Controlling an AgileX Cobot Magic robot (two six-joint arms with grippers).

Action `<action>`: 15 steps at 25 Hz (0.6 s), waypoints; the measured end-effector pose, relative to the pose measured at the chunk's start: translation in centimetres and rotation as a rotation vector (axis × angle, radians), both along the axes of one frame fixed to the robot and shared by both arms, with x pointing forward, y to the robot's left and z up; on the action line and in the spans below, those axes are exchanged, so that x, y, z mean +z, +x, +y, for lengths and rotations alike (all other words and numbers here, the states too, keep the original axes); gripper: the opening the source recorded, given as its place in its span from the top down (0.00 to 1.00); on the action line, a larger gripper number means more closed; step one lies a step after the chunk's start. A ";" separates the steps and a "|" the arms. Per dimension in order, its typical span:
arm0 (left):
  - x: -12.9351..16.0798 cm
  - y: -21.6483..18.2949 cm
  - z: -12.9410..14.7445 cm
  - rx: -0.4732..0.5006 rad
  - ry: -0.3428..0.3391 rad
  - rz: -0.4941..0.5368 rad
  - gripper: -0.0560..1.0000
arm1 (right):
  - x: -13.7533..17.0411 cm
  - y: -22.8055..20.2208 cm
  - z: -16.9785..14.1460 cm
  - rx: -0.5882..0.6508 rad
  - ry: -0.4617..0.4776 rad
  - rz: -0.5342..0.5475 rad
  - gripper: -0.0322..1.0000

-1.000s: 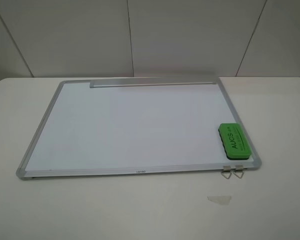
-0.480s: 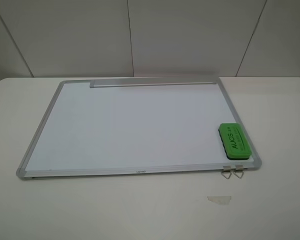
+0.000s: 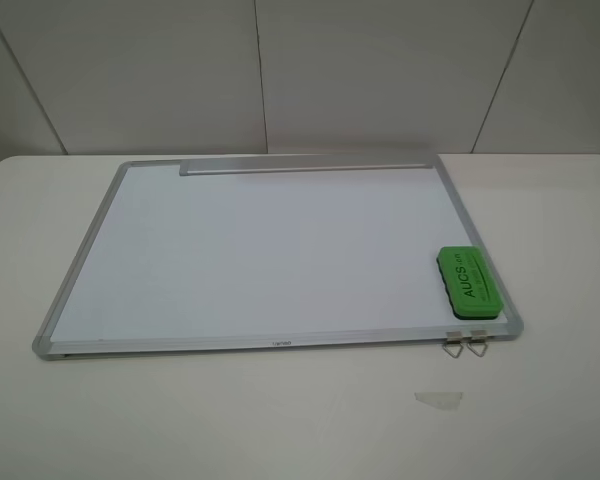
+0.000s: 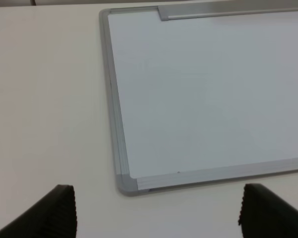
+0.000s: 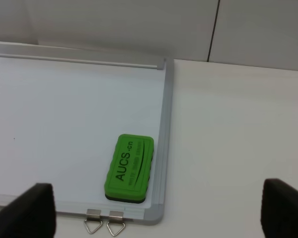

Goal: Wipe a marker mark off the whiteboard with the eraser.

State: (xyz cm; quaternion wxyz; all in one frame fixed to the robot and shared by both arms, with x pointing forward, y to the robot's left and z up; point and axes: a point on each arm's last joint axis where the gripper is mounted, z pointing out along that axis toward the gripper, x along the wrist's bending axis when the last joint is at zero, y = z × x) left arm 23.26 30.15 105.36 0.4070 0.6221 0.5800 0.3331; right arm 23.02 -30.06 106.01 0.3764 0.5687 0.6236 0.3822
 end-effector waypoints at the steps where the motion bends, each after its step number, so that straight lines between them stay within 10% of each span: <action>1: 0.0 0.0 0.0 0.000 0.000 0.000 0.30 | 0.0 0.0 0.0 0.001 0.000 -0.001 0.17; 15: 0.0 0.0 0.0 0.000 0.000 0.000 0.30 | 0.0 0.0 0.0 0.001 -0.001 -0.001 0.17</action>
